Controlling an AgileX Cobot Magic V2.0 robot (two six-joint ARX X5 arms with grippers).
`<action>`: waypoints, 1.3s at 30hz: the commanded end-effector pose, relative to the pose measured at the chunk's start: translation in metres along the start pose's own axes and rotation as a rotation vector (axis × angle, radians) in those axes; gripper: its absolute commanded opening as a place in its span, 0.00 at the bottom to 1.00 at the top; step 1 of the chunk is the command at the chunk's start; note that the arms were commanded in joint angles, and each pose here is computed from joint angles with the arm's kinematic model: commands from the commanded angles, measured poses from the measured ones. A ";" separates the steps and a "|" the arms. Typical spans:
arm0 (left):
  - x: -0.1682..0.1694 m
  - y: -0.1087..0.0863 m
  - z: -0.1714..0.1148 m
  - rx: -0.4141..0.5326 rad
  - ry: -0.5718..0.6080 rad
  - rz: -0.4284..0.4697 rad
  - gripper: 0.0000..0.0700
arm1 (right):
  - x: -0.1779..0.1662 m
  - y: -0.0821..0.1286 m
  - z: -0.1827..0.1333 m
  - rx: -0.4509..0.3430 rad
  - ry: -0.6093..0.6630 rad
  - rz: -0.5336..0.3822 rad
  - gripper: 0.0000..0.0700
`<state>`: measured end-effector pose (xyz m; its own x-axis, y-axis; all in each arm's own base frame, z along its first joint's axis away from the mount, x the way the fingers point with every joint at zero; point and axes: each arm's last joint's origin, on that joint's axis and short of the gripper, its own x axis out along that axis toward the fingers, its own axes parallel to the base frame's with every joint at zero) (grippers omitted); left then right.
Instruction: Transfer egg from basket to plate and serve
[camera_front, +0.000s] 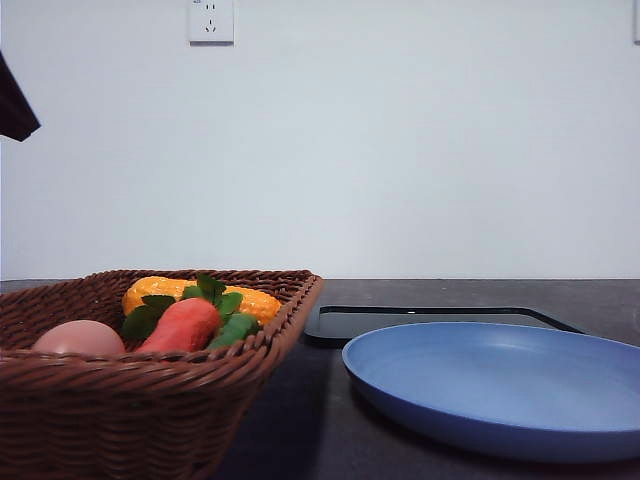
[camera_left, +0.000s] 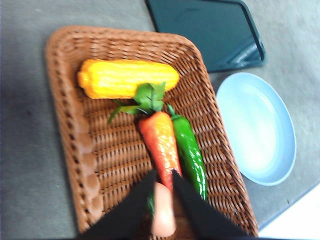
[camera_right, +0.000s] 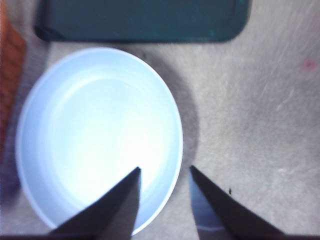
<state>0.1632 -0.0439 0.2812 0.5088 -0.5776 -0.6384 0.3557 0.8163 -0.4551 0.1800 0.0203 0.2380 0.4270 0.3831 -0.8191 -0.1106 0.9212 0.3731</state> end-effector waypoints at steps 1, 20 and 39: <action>-0.001 -0.003 0.004 0.033 -0.012 -0.012 0.32 | 0.010 -0.003 0.000 -0.005 0.026 0.002 0.31; -0.001 -0.003 0.005 0.033 -0.014 -0.015 0.44 | 0.087 -0.030 -0.007 0.133 0.125 0.112 0.18; 0.001 -0.006 0.003 0.041 -0.003 -0.024 0.66 | 0.055 -0.019 -0.004 0.120 -0.008 0.132 0.00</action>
<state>0.1625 -0.0472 0.2815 0.5000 -0.5883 -0.6355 0.3761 0.8085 -0.4526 0.2014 0.0243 0.1798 0.4080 0.4939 -0.7678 -0.0656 0.8547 0.5150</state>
